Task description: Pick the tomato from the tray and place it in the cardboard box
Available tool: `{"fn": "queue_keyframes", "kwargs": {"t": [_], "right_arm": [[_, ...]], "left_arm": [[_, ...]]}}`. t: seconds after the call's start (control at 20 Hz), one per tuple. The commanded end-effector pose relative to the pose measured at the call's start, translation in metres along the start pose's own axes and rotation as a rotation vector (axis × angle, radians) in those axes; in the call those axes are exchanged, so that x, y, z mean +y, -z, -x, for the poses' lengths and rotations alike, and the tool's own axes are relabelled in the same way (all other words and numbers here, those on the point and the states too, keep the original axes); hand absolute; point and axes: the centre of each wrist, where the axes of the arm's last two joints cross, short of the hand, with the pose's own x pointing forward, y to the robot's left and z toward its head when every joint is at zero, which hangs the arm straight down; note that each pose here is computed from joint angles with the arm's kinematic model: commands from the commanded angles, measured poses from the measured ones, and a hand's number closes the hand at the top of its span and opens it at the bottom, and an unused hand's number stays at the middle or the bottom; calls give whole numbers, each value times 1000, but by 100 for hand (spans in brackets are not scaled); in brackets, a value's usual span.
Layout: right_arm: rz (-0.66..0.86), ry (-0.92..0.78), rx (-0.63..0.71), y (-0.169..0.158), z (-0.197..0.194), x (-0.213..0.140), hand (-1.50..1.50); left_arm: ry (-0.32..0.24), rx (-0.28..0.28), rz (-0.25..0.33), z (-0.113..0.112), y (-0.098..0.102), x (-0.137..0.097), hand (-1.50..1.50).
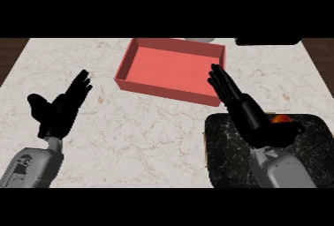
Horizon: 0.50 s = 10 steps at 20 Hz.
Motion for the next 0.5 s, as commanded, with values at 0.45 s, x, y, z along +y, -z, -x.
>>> {"fn": "queue_keyframes", "kwargs": {"t": [0.45], "right_arm": [[447,-177,-182,-137,-42,-248,-150]], "left_arm": [[253,-300,127,-39,-6,9,0]]}}
